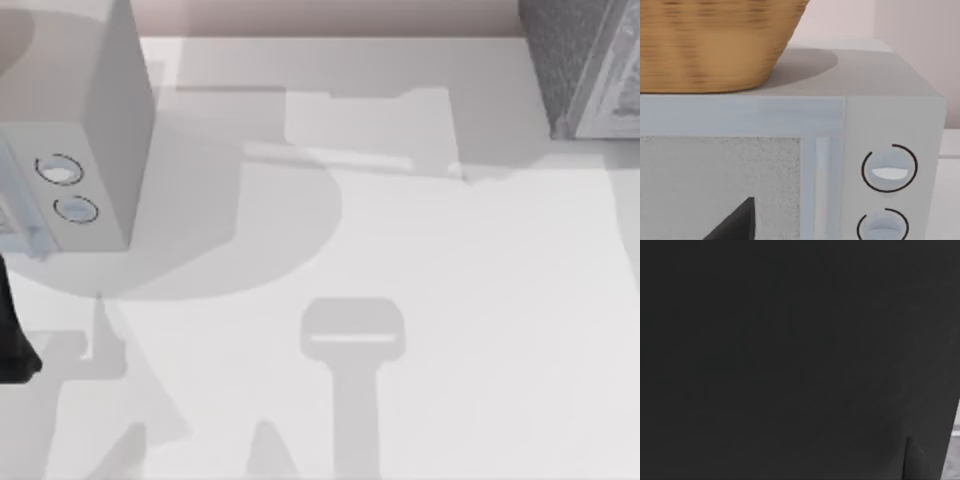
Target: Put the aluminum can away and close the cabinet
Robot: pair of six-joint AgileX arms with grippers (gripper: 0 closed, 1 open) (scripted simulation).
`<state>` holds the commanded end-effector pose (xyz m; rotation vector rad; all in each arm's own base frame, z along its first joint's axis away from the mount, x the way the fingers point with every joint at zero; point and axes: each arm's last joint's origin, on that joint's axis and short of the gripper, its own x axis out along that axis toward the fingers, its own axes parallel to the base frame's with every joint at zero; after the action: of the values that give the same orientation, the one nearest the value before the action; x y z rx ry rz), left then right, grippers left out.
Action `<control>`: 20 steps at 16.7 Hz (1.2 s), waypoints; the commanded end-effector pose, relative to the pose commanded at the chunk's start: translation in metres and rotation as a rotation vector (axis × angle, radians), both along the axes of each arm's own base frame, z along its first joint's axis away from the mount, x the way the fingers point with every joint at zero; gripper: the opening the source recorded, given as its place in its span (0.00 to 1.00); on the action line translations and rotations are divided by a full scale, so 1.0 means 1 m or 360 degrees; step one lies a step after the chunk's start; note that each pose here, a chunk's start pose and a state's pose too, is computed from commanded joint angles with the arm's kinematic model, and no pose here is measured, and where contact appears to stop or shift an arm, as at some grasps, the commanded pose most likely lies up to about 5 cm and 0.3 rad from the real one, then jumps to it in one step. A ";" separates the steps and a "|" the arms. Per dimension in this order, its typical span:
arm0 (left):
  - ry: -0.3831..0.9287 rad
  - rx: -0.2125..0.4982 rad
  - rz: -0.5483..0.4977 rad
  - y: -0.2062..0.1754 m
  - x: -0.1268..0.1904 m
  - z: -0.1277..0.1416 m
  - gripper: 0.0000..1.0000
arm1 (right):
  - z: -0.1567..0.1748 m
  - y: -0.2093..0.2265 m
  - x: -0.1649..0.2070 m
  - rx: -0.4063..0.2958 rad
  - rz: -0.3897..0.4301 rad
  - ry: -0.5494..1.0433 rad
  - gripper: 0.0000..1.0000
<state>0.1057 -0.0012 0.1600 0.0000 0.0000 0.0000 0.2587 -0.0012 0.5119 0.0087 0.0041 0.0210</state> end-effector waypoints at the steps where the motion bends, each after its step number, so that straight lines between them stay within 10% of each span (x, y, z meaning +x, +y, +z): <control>1: 0.0000 0.0000 0.0000 0.000 0.000 0.000 1.00 | 0.000 0.012 -0.001 0.0000 0.0020 -0.0003 1.00; 9: 0.0000 0.0000 0.0000 0.000 0.000 0.000 1.00 | -0.002 0.095 -0.028 -0.0005 -0.0022 0.0002 1.00; 20: 0.0000 0.0000 0.0000 0.000 0.000 0.000 1.00 | 0.002 0.093 -0.026 -0.0009 -0.0071 -0.0019 1.00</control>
<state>0.1057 -0.0012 0.1600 0.0000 0.0000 0.0000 0.2324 0.0920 0.5140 0.0031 -0.0081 -0.0239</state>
